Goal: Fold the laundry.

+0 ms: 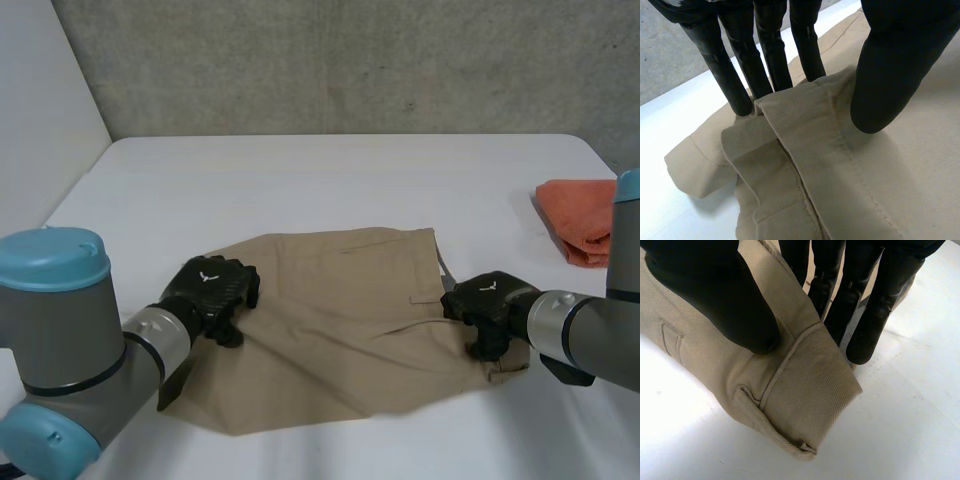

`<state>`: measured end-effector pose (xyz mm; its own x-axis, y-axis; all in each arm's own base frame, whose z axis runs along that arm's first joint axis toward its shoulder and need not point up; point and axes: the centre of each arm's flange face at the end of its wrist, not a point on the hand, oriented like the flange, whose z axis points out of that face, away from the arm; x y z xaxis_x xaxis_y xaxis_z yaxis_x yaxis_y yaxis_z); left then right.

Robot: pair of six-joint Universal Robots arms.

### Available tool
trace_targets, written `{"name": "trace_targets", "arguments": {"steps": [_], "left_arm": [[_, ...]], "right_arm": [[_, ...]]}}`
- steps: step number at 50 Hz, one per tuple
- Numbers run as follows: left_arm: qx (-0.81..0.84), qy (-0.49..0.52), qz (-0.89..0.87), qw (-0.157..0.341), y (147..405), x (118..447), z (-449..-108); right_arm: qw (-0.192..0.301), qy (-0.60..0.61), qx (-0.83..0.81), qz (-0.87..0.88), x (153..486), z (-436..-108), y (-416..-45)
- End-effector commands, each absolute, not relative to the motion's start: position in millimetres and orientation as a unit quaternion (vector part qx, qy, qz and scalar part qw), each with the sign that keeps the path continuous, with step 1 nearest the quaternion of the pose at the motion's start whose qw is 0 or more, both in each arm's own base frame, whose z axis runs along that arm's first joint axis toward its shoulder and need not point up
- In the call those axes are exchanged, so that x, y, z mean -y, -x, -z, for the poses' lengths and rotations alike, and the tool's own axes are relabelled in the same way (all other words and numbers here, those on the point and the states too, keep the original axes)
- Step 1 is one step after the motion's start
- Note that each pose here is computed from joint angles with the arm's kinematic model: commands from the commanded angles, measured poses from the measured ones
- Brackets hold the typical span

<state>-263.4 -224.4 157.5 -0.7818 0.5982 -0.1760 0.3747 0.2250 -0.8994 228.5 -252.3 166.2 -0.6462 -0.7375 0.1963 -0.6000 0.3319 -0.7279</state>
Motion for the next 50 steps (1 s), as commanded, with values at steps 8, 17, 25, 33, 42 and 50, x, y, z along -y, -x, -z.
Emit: {"name": "trace_targets", "arguments": {"steps": [8, 17, 25, 33, 42, 50], "left_arm": [[0.770, 0.314, -0.545, 0.105, 266, 227, -162], [0.718, 0.311, -0.610, 0.124, 265, 200, -249], [0.712, 0.308, -0.618, 0.124, 253, 182, -305], [0.696, 0.313, -0.633, 0.133, 250, 176, -344], [0.753, 0.304, -0.571, 0.122, 244, 210, -295], [0.792, 0.316, -0.511, 0.109, 259, 259, -225]], "right_arm": [[0.076, 0.416, -0.807, 0.413, 253, -164, -228], [0.037, 0.421, -0.740, 0.523, 257, -239, -230], [-0.012, 0.450, -0.677, 0.582, 230, -312, -222], [-0.034, 0.451, -0.648, 0.613, 221, -357, -219], [-0.017, 0.468, -0.677, 0.568, 224, -329, -222], [0.020, 0.477, -0.745, 0.465, 269, -250, -235]]}}
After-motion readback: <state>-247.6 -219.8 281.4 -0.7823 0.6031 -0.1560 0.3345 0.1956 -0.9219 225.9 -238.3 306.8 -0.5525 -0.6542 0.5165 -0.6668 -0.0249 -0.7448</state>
